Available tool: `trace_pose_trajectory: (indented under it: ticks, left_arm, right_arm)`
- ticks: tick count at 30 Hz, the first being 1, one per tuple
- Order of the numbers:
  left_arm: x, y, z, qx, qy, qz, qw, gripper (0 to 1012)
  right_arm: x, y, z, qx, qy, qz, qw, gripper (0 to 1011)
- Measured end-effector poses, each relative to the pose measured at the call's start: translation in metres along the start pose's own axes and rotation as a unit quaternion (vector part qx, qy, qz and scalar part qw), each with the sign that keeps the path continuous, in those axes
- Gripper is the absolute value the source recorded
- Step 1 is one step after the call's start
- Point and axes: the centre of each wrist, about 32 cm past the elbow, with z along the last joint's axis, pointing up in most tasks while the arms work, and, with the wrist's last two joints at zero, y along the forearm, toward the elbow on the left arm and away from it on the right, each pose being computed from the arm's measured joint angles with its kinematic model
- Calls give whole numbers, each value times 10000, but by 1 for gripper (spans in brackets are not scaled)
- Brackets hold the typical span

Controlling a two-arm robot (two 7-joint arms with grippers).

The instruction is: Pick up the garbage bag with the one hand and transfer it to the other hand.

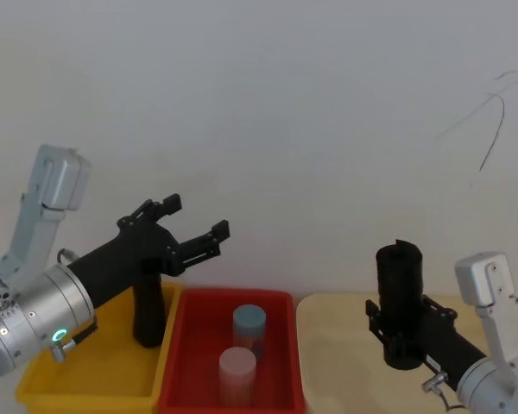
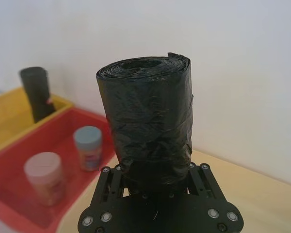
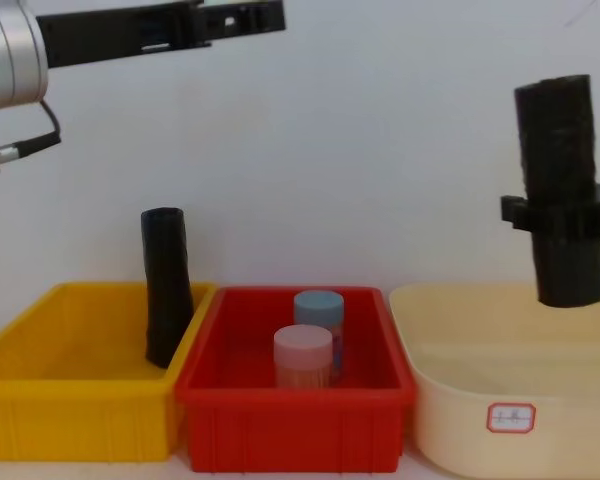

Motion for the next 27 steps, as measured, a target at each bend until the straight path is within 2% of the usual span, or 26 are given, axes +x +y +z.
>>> trace_pose_trajectory:
  ticks: [2,3,4,10,13,16,19,21,22,27]
  left_arm:
    - [5,1,-12,33,-32,99,9999,1002]
    - [13,-1,-35,97,-86,279,9995,1002]
    - [13,-1,-35,97,-86,279,9995,1002]
    - [20,-26,-128,322,-203,728,9966,1002]
    - [22,-54,-196,485,-282,1019,9932,1002]
    - [21,-78,-246,594,-326,1199,9905,1002]
    - [22,-111,-308,722,-373,1392,9869,1002]
    - [28,-131,-353,816,-409,1524,9841,1002]
    - [28,-137,-364,840,-421,1559,9833,1002]
    - [33,-169,-431,979,-485,1765,9782,1002]
  right_arm:
    - [17,10,-8,-17,-4,-63,10000,528]
    - [26,14,-13,-28,-9,-96,9999,528]
    - [43,26,-21,-44,-11,-151,9999,528]
    - [97,63,-49,-110,-29,-317,9994,528]
    - [111,74,-54,-124,-35,-355,9993,529]
    - [131,88,-62,-144,-39,-414,9990,580]
    - [143,95,-69,-158,-39,-447,9989,696]
    - [149,98,-71,-163,-41,-461,9988,733]
    - [150,99,-73,-167,-42,-469,9988,786]
    - [161,107,-79,-180,-44,-502,9986,905]
